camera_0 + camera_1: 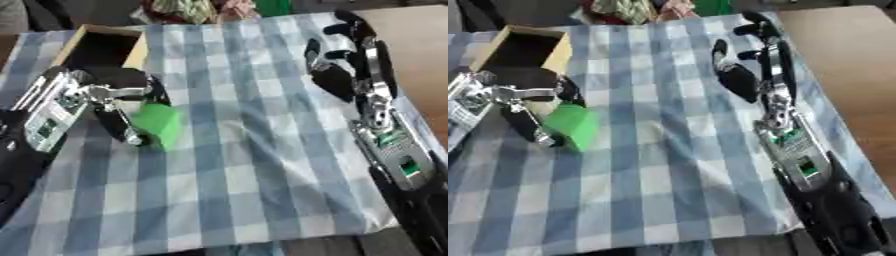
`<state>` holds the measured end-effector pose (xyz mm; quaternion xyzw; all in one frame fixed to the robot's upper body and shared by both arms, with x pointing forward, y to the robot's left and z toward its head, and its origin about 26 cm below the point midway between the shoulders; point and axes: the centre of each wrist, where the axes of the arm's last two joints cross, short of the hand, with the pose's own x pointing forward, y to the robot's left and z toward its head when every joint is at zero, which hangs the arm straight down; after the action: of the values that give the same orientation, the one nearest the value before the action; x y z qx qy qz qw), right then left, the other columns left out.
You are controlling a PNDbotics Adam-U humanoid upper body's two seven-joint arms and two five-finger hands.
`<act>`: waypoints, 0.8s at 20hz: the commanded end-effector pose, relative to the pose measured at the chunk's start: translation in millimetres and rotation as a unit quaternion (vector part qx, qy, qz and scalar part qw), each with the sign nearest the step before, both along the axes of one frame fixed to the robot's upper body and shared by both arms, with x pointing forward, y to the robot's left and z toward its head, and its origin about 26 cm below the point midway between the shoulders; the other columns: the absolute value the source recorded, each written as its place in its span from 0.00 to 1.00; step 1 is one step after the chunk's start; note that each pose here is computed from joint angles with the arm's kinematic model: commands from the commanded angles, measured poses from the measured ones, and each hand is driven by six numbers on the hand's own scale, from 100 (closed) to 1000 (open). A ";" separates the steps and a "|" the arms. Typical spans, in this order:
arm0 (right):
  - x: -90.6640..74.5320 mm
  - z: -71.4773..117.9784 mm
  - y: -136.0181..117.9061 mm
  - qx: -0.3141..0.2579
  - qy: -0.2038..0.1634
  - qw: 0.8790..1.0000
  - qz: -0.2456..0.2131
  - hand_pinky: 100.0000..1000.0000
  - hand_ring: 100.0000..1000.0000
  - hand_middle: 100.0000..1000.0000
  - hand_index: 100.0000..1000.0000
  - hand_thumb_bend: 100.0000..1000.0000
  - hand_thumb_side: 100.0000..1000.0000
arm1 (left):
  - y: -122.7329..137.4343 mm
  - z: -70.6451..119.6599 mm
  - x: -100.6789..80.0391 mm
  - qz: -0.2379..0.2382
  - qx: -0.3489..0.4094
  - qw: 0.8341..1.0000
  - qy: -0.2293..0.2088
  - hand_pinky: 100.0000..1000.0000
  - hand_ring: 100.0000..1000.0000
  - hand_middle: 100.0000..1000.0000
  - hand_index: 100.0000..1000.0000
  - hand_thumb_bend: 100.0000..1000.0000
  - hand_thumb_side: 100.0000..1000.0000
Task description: Pick up objects on the table and place them in the box.
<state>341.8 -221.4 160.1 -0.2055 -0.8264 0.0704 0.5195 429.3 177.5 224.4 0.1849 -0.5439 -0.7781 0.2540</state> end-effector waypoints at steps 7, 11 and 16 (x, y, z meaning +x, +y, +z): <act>-0.3 4.0 -4.0 -0.005 -0.009 1.000 -0.003 0.62 0.92 0.65 0.88 0.07 0.01 | 60.2 50.9 -2.4 0.108 -0.053 0.990 -0.074 0.71 0.62 0.46 0.68 0.35 0.04; -0.3 2.8 -4.3 -0.004 -0.006 1.000 -0.004 0.62 0.93 0.65 0.88 0.07 0.01 | 85.6 39.8 11.0 0.181 -0.069 0.978 -0.079 0.70 0.61 0.46 0.68 0.30 0.00; -0.4 2.3 -4.0 -0.003 -0.005 1.000 -0.003 0.62 0.93 0.65 0.88 0.07 0.01 | 105.8 24.3 27.1 0.256 -0.086 0.958 -0.096 0.70 0.61 0.45 0.68 0.36 0.04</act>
<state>341.2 -223.1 156.1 -0.2074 -0.8231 0.0700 0.5240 454.0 274.7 235.0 0.3429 -0.5597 -0.6350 0.4073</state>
